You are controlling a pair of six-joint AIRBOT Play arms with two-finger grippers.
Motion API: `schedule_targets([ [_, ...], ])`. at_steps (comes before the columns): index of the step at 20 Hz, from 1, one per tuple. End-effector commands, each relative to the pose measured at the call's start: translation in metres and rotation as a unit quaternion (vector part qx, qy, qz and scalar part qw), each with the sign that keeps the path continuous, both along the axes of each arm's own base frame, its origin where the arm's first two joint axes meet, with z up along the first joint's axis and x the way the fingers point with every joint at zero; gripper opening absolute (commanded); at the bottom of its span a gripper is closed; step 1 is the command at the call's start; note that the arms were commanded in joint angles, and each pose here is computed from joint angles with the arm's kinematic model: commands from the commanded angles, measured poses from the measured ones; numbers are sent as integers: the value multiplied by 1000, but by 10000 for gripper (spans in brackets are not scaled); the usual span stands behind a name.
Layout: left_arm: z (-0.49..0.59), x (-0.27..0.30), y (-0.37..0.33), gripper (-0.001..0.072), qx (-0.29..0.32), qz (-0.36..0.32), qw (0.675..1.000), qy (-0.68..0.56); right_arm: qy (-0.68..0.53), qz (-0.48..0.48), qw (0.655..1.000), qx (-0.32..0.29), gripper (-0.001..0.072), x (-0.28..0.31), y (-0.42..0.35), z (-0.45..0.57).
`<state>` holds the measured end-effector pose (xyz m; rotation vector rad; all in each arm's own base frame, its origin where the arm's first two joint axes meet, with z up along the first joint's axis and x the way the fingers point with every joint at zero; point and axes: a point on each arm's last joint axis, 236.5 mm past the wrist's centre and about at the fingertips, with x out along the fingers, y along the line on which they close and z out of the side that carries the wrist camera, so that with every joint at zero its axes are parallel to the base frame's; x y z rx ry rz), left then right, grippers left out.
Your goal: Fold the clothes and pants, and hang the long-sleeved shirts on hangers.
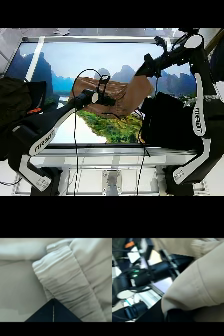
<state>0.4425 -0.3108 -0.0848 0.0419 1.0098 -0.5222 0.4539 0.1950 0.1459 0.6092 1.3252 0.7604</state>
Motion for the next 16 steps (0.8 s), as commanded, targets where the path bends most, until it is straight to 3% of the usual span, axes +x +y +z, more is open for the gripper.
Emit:
schedule_targets([
  [1, 3, 5, -8, 12, -25, 14, 1000, -4, -24, 4, 999, 27, 28, -1, 11, 22],
  [6, 45, 5, 16, 12, -28, 25, 999, -1, -66, -22, 997, 20, 27, 16, 28, 27],
  [9, 115, 9, 82, 12, -4, 50, 998, -31, -110, -38, 993, -10, 27, 31, 52, 19],
  [12, 196, 1, 160, 13, 16, 101, 991, -84, -147, -33, 988, -20, 27, 35, 107, 8],
  [16, 291, -35, 226, 12, 18, 140, 975, -174, -206, -32, 978, 20, 27, 32, 223, -14],
])
